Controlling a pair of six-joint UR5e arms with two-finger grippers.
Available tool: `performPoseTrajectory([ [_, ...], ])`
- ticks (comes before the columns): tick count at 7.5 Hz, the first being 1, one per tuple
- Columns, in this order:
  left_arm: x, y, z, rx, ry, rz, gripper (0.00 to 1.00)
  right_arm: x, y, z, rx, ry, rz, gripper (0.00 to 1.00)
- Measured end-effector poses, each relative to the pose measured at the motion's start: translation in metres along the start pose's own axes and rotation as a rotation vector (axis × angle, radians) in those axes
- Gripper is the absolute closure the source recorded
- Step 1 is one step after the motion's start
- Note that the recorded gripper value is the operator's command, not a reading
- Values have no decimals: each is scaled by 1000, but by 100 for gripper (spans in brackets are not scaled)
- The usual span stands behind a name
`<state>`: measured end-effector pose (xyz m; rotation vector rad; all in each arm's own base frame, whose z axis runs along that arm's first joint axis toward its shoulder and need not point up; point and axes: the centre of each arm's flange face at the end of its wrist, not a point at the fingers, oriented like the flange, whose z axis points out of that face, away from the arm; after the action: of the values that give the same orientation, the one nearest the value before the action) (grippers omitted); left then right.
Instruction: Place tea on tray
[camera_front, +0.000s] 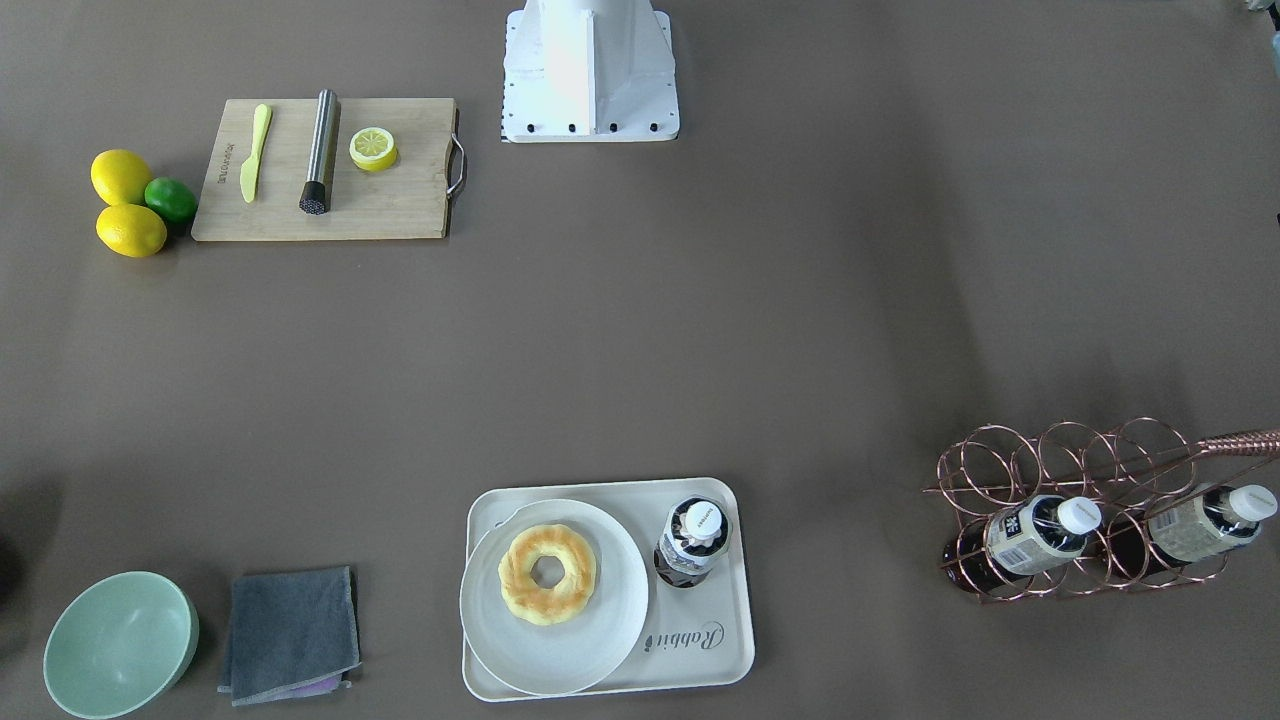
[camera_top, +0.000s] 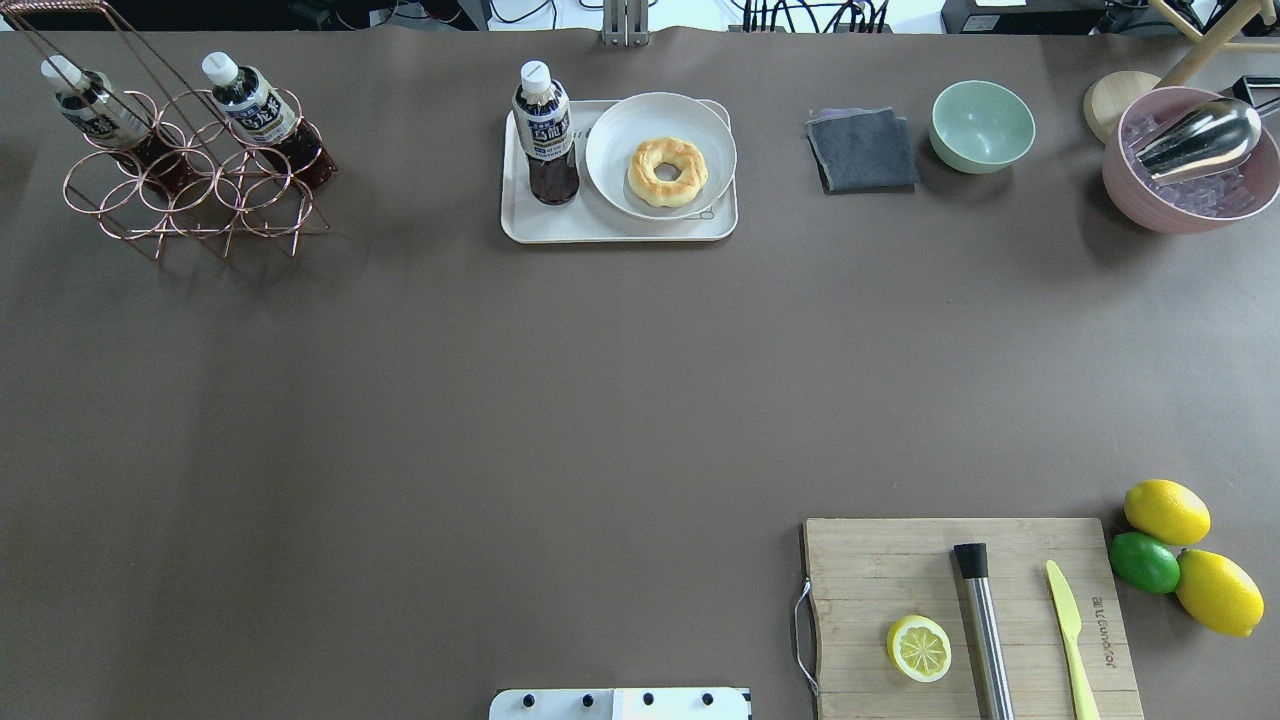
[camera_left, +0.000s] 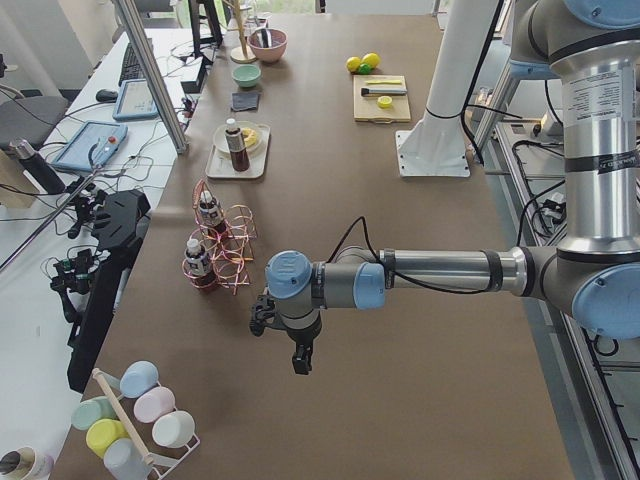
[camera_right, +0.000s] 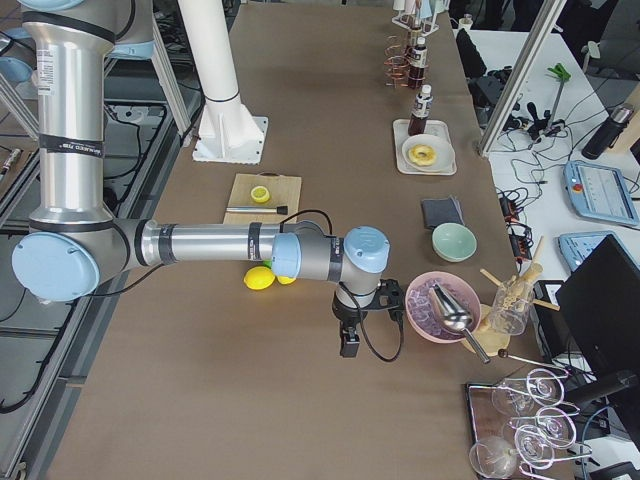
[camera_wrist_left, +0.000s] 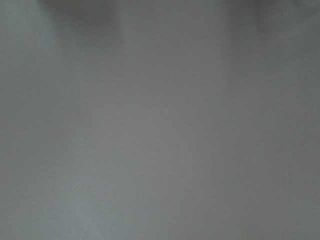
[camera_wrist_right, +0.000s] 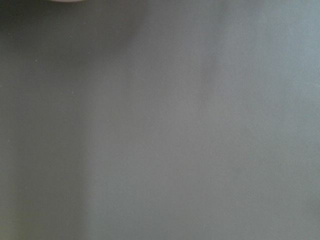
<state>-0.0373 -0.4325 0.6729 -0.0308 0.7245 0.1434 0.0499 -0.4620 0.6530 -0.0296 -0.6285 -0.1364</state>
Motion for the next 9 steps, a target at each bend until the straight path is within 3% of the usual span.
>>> performPoseTrajectory([
  [4,7,3,-27,65,78,-6,2,-1,0,0,2,-11,-1,0],
  [9,0,11,-25,63,83,-24,2,-4,-2,-3,7,-12,-8,0],
])
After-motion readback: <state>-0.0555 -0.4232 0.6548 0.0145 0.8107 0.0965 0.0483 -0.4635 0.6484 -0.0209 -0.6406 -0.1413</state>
